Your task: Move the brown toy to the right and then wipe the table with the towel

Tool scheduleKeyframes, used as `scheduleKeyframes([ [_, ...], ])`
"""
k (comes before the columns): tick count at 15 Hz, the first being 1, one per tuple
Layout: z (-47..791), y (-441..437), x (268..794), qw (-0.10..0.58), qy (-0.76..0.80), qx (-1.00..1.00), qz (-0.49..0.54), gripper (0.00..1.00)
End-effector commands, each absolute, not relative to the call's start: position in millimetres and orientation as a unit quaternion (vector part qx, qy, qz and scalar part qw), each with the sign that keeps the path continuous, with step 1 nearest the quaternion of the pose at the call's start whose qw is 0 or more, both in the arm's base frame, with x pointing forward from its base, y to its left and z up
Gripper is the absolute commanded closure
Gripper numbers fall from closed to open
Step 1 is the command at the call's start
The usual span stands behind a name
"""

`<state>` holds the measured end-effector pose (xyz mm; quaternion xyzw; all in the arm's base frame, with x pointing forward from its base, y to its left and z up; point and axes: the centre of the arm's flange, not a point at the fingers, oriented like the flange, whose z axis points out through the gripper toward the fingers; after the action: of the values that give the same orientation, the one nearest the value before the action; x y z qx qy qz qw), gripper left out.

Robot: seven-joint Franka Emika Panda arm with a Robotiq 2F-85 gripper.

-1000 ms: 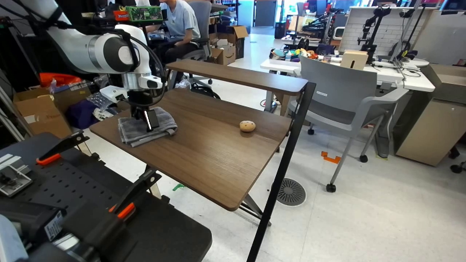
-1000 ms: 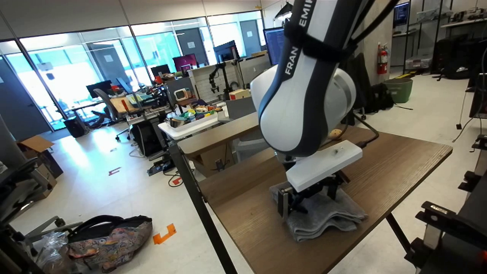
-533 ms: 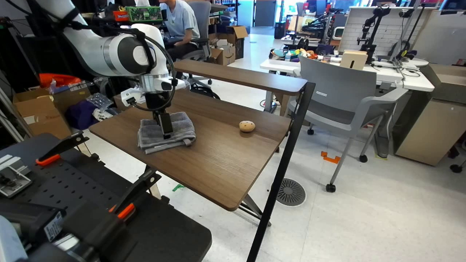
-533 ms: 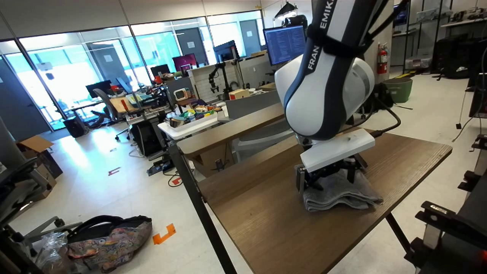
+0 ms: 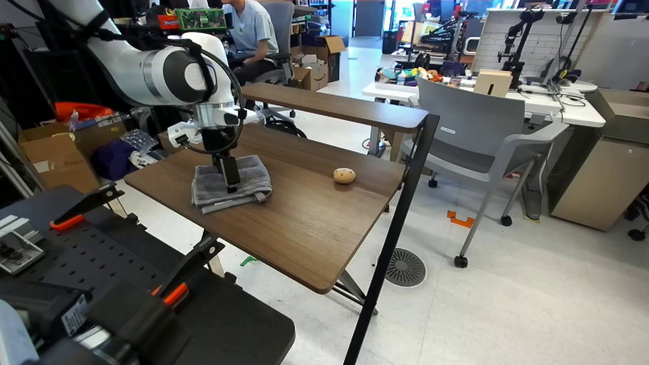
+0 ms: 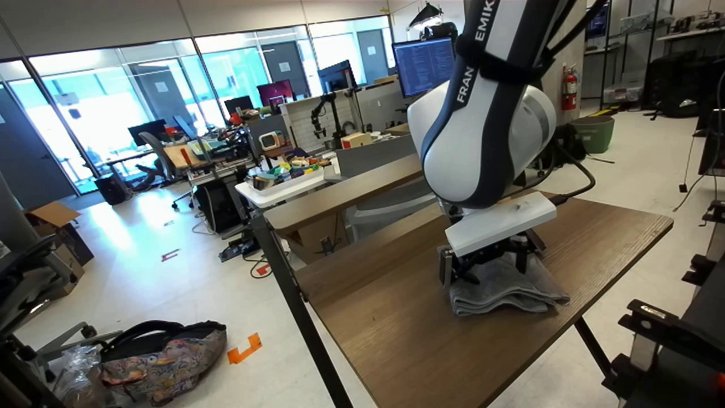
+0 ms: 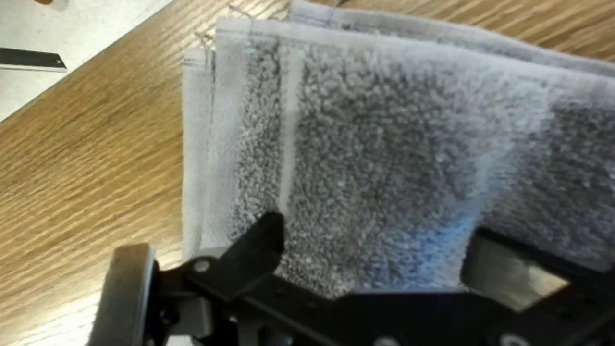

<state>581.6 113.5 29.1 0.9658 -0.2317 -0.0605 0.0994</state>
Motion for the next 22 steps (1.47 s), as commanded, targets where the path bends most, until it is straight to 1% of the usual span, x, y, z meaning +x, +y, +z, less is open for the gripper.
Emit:
scheduleKeyframes([
  [1,18.2,95.9,589.6,0.099,-0.275,0.954,-0.065,0.00],
  [2,16.6,70.2,584.1,0.105,-0.297,0.945,-0.091,0.00],
  [4,14.8,35.2,576.7,0.130,-0.338,0.926,-0.105,0.00],
  [5,12.8,17.1,574.9,0.125,-0.366,0.916,-0.101,0.00],
  [7,12.1,-21.9,568.3,0.142,-0.405,0.898,-0.094,0.00],
  [9,16.7,-64.6,565.2,0.144,-0.459,0.872,-0.093,0.00],
  [14,18.1,-131.8,554.0,0.154,-0.561,0.807,-0.096,0.00],
  [17,15.9,-118.0,559.6,0.153,-0.549,0.817,-0.089,0.00],
  [19,5.8,-74.9,565.6,0.151,-0.500,0.848,-0.089,0.00],
  [20,5.8,-54.3,565.8,0.143,-0.478,0.861,-0.099,0.00],
  [22,5.1,-8.7,572.4,0.120,-0.449,0.881,-0.086,0.00],
])
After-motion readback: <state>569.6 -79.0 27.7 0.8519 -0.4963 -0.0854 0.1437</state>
